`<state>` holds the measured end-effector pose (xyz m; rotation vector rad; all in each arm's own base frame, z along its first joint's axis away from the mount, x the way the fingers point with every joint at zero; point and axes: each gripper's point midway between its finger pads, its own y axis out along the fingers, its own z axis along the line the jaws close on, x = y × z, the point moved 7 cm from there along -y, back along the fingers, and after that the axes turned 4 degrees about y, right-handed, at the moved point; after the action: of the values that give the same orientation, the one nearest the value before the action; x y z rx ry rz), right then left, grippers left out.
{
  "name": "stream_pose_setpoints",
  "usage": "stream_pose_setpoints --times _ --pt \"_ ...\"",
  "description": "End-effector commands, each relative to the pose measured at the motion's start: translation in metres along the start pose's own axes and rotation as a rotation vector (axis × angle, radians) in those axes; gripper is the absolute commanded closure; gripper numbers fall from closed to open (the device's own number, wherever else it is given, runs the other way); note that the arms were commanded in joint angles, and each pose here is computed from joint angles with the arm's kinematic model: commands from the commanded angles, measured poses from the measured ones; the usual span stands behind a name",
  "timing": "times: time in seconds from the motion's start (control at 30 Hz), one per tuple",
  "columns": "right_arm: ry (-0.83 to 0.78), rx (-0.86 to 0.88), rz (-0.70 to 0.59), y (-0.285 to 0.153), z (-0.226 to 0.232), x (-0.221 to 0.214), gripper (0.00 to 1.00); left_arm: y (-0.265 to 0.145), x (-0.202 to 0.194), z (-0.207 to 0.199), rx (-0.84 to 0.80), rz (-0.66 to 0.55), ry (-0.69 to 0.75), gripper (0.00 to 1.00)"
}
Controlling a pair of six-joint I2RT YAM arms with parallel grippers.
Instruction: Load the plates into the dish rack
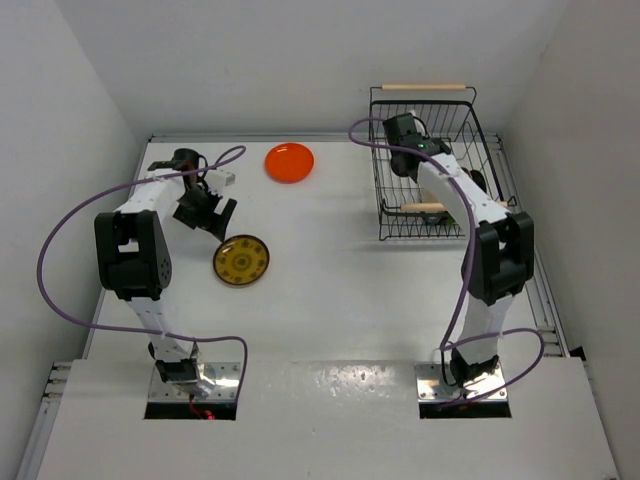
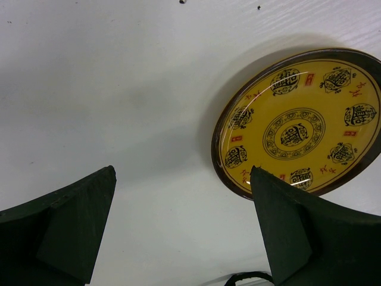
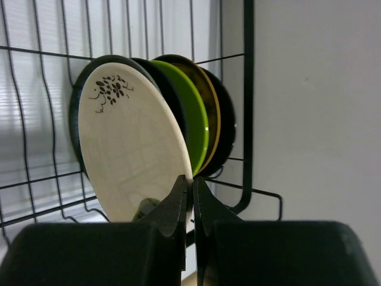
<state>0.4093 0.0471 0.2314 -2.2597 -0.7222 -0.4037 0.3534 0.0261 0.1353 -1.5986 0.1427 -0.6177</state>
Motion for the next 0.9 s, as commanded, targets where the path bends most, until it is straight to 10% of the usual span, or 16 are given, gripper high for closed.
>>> stream_pose_setpoints --times 0.0,0.5,0.7,0.87 --pt "0.067 0.014 -0.021 0.003 0.009 0.004 1.0 -0.016 0.004 0.004 0.031 -0.043 -0.005 0.0" --pt "0.032 0.071 0.09 0.042 0.054 -0.006 0.97 -0.013 0.004 0.003 0.007 -0.047 0.006 0.0" --pt "0.096 0.105 0.049 0.027 0.035 0.01 0.38 0.003 -0.01 -0.008 -0.095 -0.009 0.065 0.0" --pt "0.182 0.126 -0.064 -0.006 0.001 0.04 0.09 0.019 -0.022 -0.008 -0.102 0.062 0.063 0.0"
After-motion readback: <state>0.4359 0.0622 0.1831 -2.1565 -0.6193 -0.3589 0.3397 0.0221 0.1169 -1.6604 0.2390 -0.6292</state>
